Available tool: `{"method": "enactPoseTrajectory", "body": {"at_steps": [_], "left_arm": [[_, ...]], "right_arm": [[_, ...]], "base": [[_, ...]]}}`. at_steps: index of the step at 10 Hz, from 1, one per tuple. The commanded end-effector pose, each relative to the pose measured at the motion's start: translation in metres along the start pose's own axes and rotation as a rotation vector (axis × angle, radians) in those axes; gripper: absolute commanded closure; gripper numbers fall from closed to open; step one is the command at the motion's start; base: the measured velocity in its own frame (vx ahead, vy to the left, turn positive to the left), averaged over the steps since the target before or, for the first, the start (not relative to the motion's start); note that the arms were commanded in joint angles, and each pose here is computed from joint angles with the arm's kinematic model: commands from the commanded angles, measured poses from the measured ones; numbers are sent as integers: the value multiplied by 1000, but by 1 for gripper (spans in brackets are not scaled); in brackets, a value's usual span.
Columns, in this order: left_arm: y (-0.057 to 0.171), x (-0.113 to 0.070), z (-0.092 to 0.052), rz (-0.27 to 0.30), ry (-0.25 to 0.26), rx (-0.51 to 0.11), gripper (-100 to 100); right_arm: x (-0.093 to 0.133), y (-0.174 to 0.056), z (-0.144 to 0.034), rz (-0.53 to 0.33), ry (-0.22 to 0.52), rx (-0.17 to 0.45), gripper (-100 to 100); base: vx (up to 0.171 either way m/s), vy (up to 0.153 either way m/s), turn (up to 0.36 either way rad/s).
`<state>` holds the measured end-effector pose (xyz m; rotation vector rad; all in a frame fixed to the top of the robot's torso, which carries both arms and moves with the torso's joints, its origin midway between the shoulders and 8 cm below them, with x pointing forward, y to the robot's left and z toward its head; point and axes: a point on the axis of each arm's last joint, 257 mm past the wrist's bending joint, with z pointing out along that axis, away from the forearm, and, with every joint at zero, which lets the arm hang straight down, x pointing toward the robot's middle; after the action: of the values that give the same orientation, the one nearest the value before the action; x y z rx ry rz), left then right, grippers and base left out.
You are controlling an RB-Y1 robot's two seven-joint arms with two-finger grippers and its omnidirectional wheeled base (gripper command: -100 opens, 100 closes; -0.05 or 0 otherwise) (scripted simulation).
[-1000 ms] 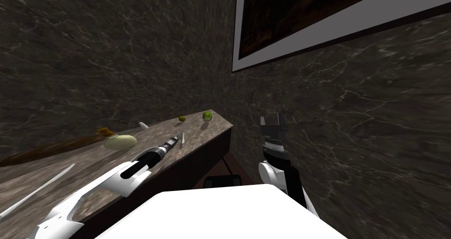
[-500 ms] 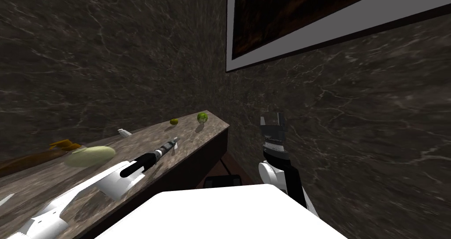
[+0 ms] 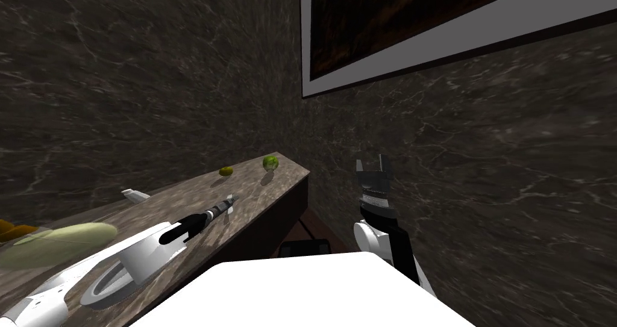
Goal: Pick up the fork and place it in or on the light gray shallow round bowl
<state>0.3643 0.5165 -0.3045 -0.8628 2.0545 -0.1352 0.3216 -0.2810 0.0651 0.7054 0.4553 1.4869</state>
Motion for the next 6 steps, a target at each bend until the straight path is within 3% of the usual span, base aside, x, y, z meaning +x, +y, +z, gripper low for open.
{"method": "enactPoseTrajectory", "body": {"at_steps": [1,5,6], "left_arm": [[20,-1,-2,39,16,-57,-100],[67,-6,-7,120,45,-182,-100],[67,-6,-7,120,45,-182,-100]], "right_arm": [[0,0,0,0,0,0,0],[0,0,0,0,0,0,0],[0,0,0,0,0,0,0]], "base": [[16,17,-168],[17,20,-153],[13,16,-81]]}}
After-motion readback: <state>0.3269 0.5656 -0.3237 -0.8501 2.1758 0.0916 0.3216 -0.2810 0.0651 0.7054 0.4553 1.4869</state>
